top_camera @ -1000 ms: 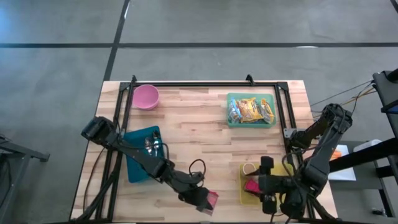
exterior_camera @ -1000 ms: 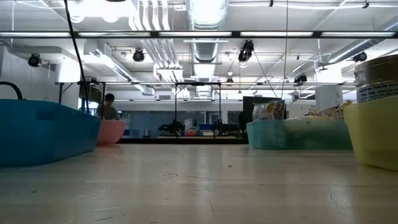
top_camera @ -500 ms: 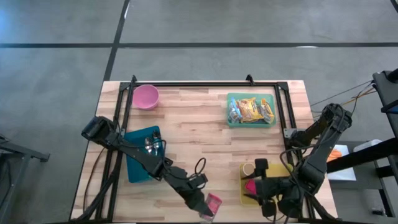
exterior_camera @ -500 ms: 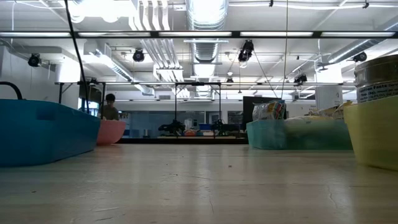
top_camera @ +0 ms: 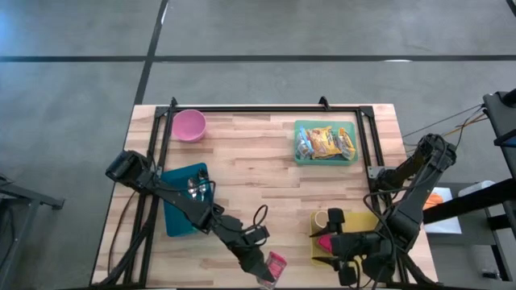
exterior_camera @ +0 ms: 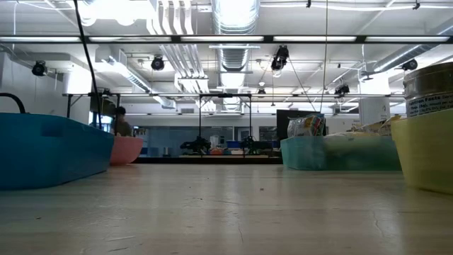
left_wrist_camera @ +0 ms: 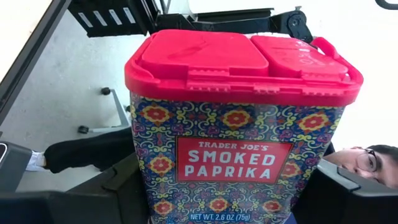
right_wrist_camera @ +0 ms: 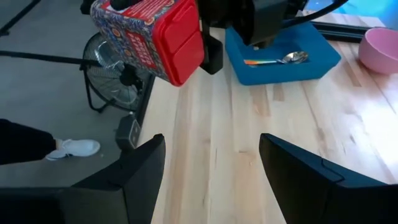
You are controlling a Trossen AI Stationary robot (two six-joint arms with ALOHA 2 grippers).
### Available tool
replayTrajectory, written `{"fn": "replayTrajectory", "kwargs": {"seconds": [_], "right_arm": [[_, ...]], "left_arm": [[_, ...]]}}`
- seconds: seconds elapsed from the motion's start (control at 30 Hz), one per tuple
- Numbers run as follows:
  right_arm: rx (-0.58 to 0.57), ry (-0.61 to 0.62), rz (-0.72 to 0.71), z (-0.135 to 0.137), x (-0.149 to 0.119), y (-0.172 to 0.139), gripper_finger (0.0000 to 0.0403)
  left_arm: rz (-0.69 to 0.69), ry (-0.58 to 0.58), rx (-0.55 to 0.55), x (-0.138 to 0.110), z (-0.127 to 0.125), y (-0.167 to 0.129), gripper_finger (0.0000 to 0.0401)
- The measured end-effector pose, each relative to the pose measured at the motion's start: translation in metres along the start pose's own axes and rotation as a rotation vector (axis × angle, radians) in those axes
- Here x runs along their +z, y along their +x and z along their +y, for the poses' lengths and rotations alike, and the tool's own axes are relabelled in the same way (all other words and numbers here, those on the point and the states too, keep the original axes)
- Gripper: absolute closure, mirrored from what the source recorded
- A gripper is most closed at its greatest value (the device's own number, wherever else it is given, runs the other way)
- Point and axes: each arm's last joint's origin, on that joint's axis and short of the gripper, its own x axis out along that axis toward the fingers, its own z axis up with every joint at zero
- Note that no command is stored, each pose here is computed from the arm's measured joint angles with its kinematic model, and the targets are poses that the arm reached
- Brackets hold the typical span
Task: Pick & Place Food Item
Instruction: Put the red spice can into the yellow bin
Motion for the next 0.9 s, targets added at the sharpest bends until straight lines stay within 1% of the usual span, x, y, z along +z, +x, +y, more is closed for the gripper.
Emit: {"fn": "replayTrajectory", "kwargs": {"seconds": [0.2, 0.33, 0.53, 0.7, 0.8, 0.9], "right_arm": [[-0.022, -0.009, -0.020, 0.000, 0.001, 0.000, 0.0147], [-0.016, 0.001, -0.029, 0.000, 0.002, 0.000, 0.0147], [0.000, 0.024, -0.050, 0.002, 0.005, 0.000, 0.0147], [0.022, 0.052, -0.076, 0.004, 0.008, 0.000, 0.0145], [0.030, 0.064, -0.088, 0.004, 0.010, 0.000, 0.0128], [0.023, 0.068, -0.087, 0.002, 0.011, 0.002, 0.0092]], "left_arm": [[-0.001, 0.003, 0.000, 0.000, 0.000, 0.000, 0.0113], [-0.001, 0.004, -0.004, 0.000, 0.000, 0.000, 0.0113], [-0.006, 0.019, -0.053, 0.001, -0.005, 0.000, 0.0113], [-0.008, 0.023, -0.057, 0.001, -0.006, 0.000, 0.0113], [-0.007, 0.023, -0.057, 0.002, -0.006, 0.000, 0.0113], [-0.005, 0.023, -0.057, 0.002, -0.006, 0.000, 0.0113]]}}
